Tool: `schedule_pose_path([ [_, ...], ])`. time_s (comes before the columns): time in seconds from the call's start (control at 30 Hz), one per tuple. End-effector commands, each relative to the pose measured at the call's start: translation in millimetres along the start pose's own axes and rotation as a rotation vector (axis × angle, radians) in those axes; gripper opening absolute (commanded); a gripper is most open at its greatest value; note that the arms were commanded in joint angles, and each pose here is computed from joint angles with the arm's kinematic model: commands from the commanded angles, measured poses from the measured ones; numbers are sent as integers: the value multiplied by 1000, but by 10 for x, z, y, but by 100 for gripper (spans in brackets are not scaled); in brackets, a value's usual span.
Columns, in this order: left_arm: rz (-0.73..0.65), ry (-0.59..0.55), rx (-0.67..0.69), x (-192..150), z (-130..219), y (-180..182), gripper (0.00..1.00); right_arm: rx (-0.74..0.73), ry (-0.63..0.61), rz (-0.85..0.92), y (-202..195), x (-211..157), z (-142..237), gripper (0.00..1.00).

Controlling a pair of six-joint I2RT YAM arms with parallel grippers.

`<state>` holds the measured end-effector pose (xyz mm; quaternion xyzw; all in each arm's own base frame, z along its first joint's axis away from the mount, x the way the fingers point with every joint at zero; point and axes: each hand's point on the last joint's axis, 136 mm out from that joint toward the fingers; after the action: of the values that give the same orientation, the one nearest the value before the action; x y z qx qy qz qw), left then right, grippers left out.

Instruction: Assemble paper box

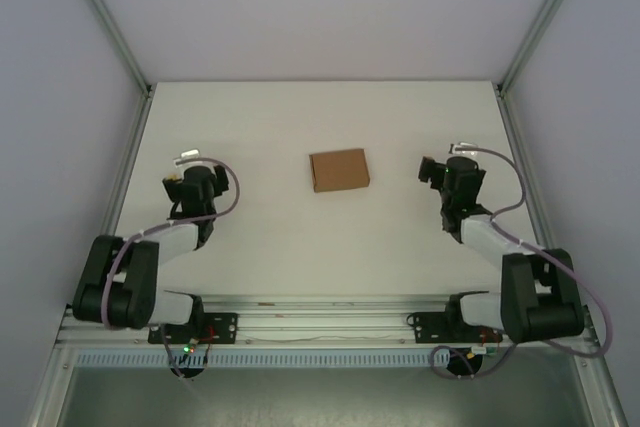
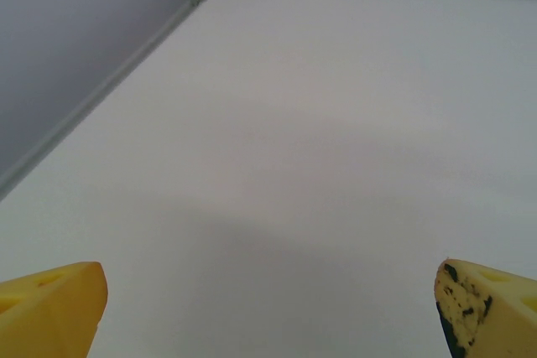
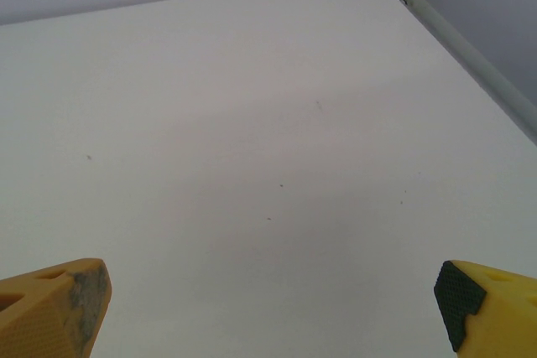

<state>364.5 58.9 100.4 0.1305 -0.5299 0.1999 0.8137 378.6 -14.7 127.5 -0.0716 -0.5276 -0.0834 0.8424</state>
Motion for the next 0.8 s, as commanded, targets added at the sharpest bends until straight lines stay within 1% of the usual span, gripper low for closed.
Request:
schedule_pose_path([
  [0.0, 7, -116, -34, 283, -52, -67, 100, -88, -112, -53, -153, 236, -45, 100],
  [0.03, 10, -133, -52, 254, -71, -77, 100, -93, -100, -59, -174, 196, -66, 100],
  [0.1, 32, -167, -88, 220, -81, -73, 100, -54, -87, -63, -144, 139, -87, 100],
  [0.13, 30, -130, -115, 155, -71, -97, 100, -45, -93, -66, -141, 112, -88, 100],
  [0.23, 59, -203, -126, 141, -43, -32, 100, -36, -169, -92, -175, -41, -52, 100],
  [0.3, 62, -152, -125, 103, -55, -33, 100, -63, -220, -125, -256, -179, -22, 100],
  [0.33, 53, -159, -127, 123, -73, -45, 100, -58, -238, -132, -254, -178, -45, 100],
  [0.37, 46, -167, -145, 125, -72, -79, 100, -40, -235, -121, -214, -170, -85, 100],
  [0.43, 44, -144, -148, 112, -80, -90, 100, -10, -120, -79, -129, -202, -191, 100],
  [0.47, 43, -146, -147, 104, -82, -85, 100, 5, -101, -89, -123, -207, -241, 100],
  [0.5, 42, -158, -148, 113, -75, -87, 100, 4, -119, -140, -209, -189, -268, 100],
  [0.53, 41, -153, -146, 112, -81, -84, 100, -14, -101, -167, -275, -185, -295, 100],
  [0.57, 42, -143, -146, 99, -82, -84, 100, -17, -80, -161, -287, -206, -287, 100],
  [0.63, 44, -154, -146, 116, -81, -83, 100, -13, -103, -164, -281, -194, -290, 100],
  [0.77, 42, -152, -148, 116, -79, -89, 100, -8, -96, -159, -270, -195, -284, 100],
])
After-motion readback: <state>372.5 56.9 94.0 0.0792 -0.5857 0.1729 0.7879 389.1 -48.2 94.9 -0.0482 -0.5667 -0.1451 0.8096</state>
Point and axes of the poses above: each hand's point on the last joint's axis, 136 mm out from that joint toward the fingers, its own z axis back along the fingers, its own y axis along the line the jaws close on, x = y × z, and after that the axes turned 4 degrees about z, right-handed
